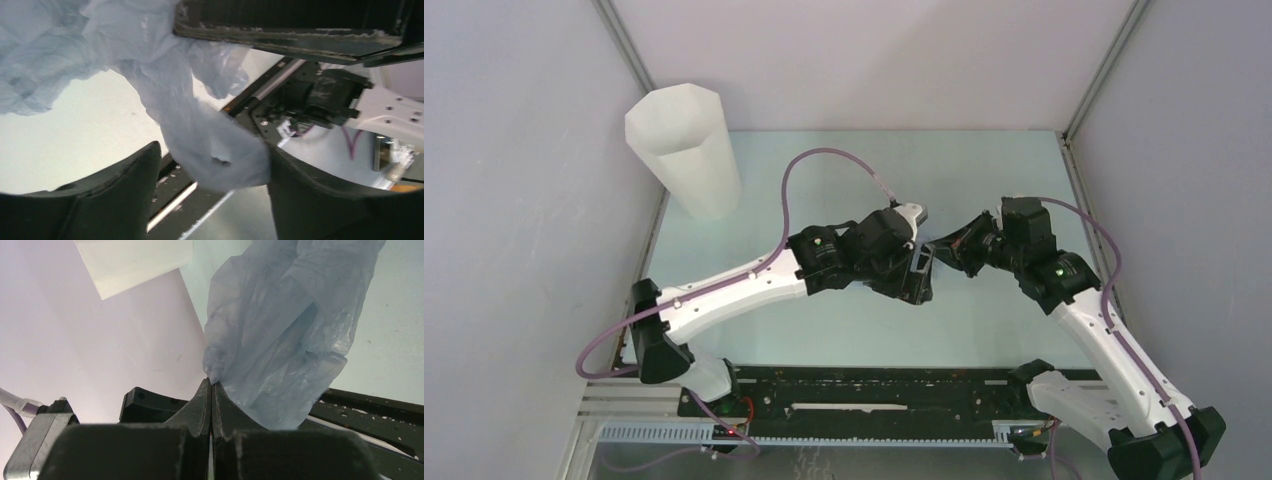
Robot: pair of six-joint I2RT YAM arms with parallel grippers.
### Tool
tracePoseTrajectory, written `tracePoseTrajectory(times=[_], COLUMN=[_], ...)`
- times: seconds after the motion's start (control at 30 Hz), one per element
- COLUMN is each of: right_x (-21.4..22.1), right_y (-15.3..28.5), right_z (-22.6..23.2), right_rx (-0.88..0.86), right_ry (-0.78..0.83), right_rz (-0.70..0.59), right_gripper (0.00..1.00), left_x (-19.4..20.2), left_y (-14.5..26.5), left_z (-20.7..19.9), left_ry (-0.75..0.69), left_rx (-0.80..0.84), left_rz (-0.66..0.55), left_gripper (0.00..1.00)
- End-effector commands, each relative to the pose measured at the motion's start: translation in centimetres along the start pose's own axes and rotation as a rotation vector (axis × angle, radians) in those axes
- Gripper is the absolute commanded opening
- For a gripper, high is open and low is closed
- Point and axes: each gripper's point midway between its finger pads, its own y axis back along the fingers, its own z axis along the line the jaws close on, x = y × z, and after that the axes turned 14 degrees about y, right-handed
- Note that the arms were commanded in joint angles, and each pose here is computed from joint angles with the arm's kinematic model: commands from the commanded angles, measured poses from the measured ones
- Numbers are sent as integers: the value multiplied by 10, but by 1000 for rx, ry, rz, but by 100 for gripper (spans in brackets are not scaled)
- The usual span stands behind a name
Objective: Put the trash bags into the trash bin
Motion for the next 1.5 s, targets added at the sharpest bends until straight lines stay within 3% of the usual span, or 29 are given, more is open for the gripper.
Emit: tracePoseTrajectory(times=[0.0,0.1,0.2,0.33,0.47,0.57,0.73,0.83,0.93,1.07,1.2,1.47], right_x=[-4,1,0,1,7,6,16,29,55,78,87,56], right_y=[10,15,23,30,37,37,27,29,36,20,-24,-48], right_z=[16,9,2,-4,-31,-61,-69,-64,-39,-8,-25,-34], right_rx=[-41,-28,-22,-67,33,185,228,189,42,-93,-32,-8], right_ry=[44,78,119,216,458,619,806,877,1037,1105,1204,1308], right_rz=[-29,-14,-6,63,150,185,250,286,273,249,205,28], right_gripper=[0,0,0,0,2,22,52,61,83,86,89,90], left_x=[-29,-34,-30,-15,-7,-4,-13,-19,-26,-31,-36,-37], left_y=[13,25,37,48,66,72,84,93,100,105,108,117], left_z=[18,41,64,109,141,143,123,113,110,106,105,105], left_ry=[7,31,44,55,73,85,115,164,216,239,235,214], left_rx=[-79,-129,-160,-267,-334,-282,-162,-101,-81,-50,-33,-13], left_rz=[-122,-169,-190,-187,-201,-183,-175,-151,-129,-102,-86,-43], left_gripper=[65,38,28,2,0,0,0,0,0,0,0,0])
